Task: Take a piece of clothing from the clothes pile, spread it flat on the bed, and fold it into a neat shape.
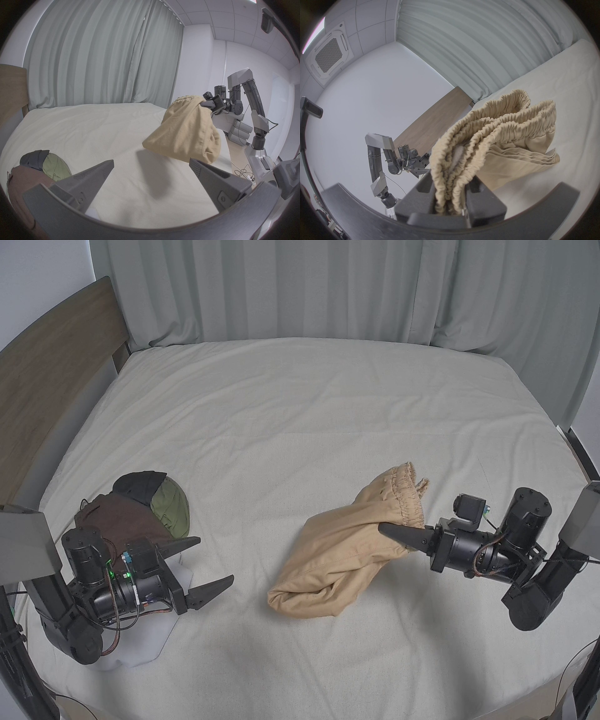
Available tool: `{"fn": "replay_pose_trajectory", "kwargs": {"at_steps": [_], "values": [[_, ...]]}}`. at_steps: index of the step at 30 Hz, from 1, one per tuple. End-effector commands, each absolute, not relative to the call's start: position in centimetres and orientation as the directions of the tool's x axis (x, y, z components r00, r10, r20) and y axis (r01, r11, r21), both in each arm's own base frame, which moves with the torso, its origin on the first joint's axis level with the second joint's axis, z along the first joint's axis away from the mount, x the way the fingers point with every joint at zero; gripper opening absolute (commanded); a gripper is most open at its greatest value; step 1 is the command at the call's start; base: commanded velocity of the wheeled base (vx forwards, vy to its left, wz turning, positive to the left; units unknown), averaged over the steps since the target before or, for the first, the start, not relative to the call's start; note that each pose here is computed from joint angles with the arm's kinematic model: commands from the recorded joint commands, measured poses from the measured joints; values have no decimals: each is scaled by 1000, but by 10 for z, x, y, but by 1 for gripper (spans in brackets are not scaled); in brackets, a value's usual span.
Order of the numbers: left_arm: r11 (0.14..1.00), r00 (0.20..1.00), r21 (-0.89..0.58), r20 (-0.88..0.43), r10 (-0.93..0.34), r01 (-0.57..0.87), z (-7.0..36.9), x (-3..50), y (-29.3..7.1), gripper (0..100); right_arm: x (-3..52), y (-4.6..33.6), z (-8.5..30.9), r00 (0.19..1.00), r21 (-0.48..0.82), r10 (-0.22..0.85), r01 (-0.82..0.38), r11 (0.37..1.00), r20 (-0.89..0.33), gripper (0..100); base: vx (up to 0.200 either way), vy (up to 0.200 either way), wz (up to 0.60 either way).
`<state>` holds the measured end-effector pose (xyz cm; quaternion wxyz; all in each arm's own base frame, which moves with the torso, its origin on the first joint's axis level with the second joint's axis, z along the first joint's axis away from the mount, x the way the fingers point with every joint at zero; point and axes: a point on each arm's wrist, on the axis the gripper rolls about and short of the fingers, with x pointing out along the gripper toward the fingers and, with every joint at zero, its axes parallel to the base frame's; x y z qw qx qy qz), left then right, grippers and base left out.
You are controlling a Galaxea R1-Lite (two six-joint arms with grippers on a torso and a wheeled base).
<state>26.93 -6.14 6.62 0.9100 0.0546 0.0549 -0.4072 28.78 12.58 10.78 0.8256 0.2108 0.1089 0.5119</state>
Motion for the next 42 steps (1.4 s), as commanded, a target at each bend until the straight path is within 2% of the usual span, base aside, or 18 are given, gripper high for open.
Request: {"fn": "replay_pose_trajectory", "kwargs": {"at_steps": [1, 13, 25, 35, 42], "values": [[664, 664, 53, -146, -733, 746, 66, 269, -61, 100, 309, 128, 104, 459, 473, 887, -794, 382, 54, 0, 0, 0, 0], [663, 660, 43, -158, -734, 747, 63, 268, -60, 100, 371, 139, 105, 470, 500, 870, -795, 344, 149, 0, 0, 0, 0], [663, 658, 34, -169, -734, 748, 60, 267, -60, 100, 426, 146, 100, 494, 510, 857, -780, 363, 145, 0, 0, 0, 0], [666, 661, 33, -170, -731, 745, 59, 267, -59, 100, 459, 135, 118, 529, 513, 832, -767, 385, 168, 0, 0, 0, 0], [673, 667, 31, -172, -724, 739, 59, 268, -56, 100, 473, 140, 121, 526, 505, 830, -776, 377, 189, 0, 0, 0, 0]]}}
